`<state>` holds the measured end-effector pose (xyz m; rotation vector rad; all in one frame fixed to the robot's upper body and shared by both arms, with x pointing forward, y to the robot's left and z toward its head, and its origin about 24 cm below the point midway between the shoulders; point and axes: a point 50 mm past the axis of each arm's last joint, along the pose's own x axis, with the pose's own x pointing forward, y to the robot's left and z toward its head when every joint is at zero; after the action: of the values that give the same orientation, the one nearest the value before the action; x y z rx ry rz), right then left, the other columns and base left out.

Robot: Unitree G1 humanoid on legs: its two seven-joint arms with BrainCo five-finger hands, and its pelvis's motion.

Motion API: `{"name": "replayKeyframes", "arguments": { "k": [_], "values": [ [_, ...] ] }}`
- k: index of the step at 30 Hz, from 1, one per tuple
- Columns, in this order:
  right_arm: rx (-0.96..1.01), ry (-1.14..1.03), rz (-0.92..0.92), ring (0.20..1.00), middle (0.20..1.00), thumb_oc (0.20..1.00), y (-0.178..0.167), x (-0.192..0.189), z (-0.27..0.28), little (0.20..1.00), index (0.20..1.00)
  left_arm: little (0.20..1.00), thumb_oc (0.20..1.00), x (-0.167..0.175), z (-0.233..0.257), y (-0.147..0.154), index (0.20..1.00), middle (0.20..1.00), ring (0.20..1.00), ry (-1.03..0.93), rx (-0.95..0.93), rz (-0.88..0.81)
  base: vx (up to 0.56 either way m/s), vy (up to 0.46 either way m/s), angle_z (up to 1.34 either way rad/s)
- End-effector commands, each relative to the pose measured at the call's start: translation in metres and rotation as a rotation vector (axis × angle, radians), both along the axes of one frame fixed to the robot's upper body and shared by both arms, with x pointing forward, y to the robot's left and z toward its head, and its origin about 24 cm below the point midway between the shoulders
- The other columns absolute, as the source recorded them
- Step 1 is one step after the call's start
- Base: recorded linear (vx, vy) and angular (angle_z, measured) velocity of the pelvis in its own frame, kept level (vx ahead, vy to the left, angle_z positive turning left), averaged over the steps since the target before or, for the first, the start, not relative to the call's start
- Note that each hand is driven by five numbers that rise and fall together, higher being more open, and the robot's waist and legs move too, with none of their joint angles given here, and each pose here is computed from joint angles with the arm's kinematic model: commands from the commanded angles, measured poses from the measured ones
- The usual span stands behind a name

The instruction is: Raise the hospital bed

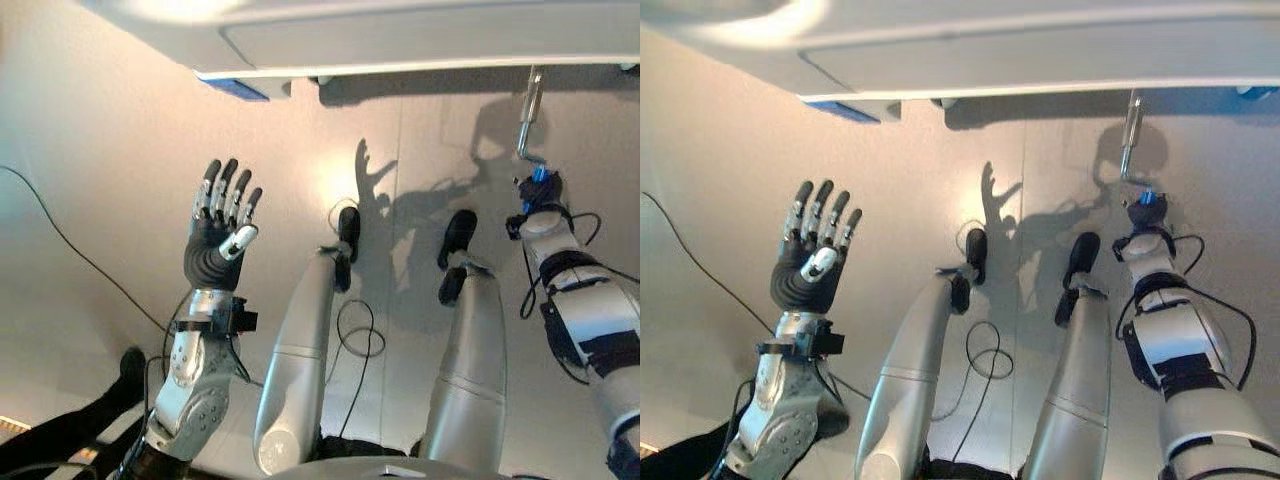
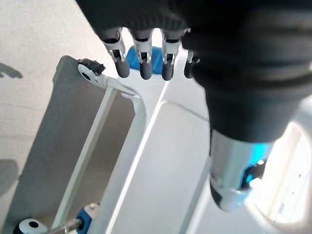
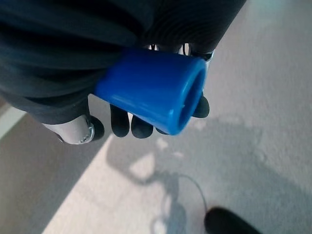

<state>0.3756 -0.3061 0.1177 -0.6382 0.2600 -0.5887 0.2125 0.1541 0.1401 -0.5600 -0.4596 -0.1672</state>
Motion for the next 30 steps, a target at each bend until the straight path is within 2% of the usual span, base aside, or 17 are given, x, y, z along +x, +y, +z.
{"name": "replayKeyframes", "arguments": {
  "k": [1,12,14,17,20,23,24,25,26,27,30],
  "values": [
    [-0.039,0.188,0.027,0.200,0.200,0.200,0.005,-0.013,-0.039,0.200,0.200,1.000,1.000,-0.007,0.022,-0.006,1.000,1.000,1.000,-0.124,-0.068,-0.001,-0.01,0.004,-0.03],
    [-0.172,0.223,0.191,0.200,0.200,0.200,0.044,0.005,-0.035,0.200,0.200,1.000,1.000,-0.007,0.023,-0.002,1.000,1.000,1.000,-0.126,-0.067,0.028,0.00,0.003,0.01],
    [-0.192,0.208,0.291,0.200,0.200,0.200,0.070,0.012,-0.037,0.200,0.200,1.000,1.000,-0.006,0.023,-0.002,1.000,1.000,1.000,-0.124,-0.070,0.032,0.00,0.000,0.00],
    [-0.183,0.189,0.346,0.200,0.200,0.200,0.086,0.015,-0.038,0.200,0.200,1.000,1.000,-0.006,0.024,-0.001,1.000,1.000,1.000,-0.125,-0.078,0.038,0.00,0.000,0.00],
    [-0.168,0.171,0.502,0.200,0.200,0.200,0.131,0.019,-0.043,0.200,0.200,1.000,1.000,-0.004,0.022,0.000,1.000,1.000,1.000,-0.118,-0.088,0.043,0.00,0.002,-0.01],
    [-0.179,0.167,0.570,0.200,0.200,0.200,0.150,0.019,-0.045,0.200,0.200,1.000,1.000,-0.004,0.021,0.001,1.000,1.000,1.000,-0.111,-0.094,0.047,0.00,0.003,-0.01],
    [-0.168,0.146,0.658,0.200,0.200,0.200,0.175,0.017,-0.047,0.200,0.200,1.000,1.000,-0.004,0.021,0.003,1.000,1.000,1.000,-0.107,-0.101,0.056,0.00,0.000,0.00],
    [-0.168,0.147,0.659,0.200,0.200,0.200,0.176,0.017,-0.047,0.200,0.200,1.000,1.000,-0.004,0.021,0.003,1.000,1.000,1.000,-0.107,-0.100,0.058,0.00,0.000,0.00],
    [-0.115,0.101,0.736,0.200,0.200,0.200,0.198,0.013,-0.047,0.200,0.200,1.000,1.000,-0.004,0.020,0.006,1.000,1.000,1.000,-0.097,-0.100,0.068,0.00,0.000,0.00],
    [-0.114,0.102,0.736,0.200,0.200,0.200,0.199,0.012,-0.048,0.200,0.200,1.000,1.000,-0.005,0.019,0.006,1.000,1.000,1.000,-0.096,-0.100,0.069,0.00,0.000,0.00],
    [-0.027,-0.043,0.949,0.200,0.200,0.200,0.242,-0.003,-0.034,0.200,0.200,1.000,1.000,-0.005,0.016,0.012,1.000,1.000,1.000,-0.077,-0.100,0.097,0.00,0.000,-0.01]
  ]
}}
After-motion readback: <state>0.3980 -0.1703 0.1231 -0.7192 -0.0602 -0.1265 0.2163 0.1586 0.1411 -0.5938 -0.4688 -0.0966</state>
